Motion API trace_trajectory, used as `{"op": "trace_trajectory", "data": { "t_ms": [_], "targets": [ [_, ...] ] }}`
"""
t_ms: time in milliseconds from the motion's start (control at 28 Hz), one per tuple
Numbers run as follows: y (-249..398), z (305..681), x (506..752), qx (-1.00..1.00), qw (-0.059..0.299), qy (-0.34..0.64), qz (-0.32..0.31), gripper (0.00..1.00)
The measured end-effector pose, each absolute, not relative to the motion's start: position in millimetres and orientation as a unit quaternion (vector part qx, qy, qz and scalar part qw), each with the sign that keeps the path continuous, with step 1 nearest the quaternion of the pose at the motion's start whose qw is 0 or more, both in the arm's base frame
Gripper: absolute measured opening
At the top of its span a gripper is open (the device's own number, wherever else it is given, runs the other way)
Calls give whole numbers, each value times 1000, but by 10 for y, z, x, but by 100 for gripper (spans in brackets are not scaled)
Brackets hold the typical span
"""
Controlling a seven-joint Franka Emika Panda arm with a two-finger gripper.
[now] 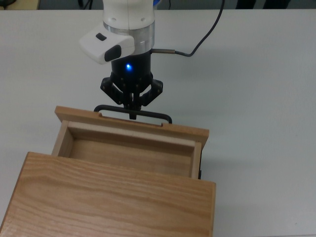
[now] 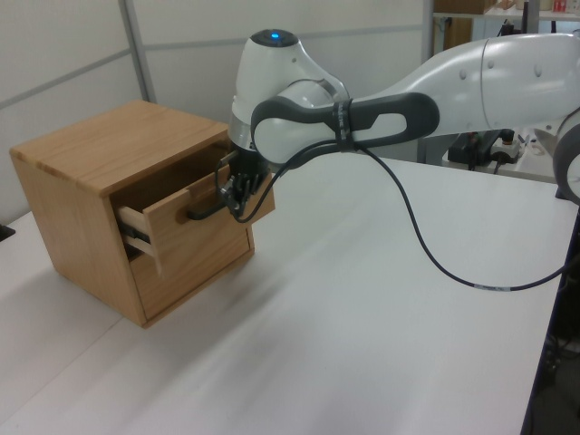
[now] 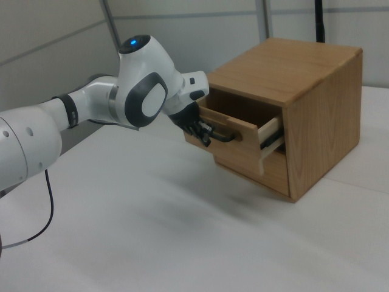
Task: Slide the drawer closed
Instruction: 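Push the drawer handle with the gripper into the wooden cabinet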
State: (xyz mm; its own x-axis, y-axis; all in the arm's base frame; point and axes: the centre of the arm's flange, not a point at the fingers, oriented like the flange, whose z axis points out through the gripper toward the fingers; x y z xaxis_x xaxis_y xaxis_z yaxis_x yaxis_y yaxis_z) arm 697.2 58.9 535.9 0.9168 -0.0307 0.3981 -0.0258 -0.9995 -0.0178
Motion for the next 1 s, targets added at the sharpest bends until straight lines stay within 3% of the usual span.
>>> {"op": "trace_trajectory", "data": {
  "t_ms": [464,1000],
  "targets": [
    [439,5558,7217,-944,12,21,-329,1],
    [432,5357,7340,-938,-3,9,-345,1]
  ]
}}
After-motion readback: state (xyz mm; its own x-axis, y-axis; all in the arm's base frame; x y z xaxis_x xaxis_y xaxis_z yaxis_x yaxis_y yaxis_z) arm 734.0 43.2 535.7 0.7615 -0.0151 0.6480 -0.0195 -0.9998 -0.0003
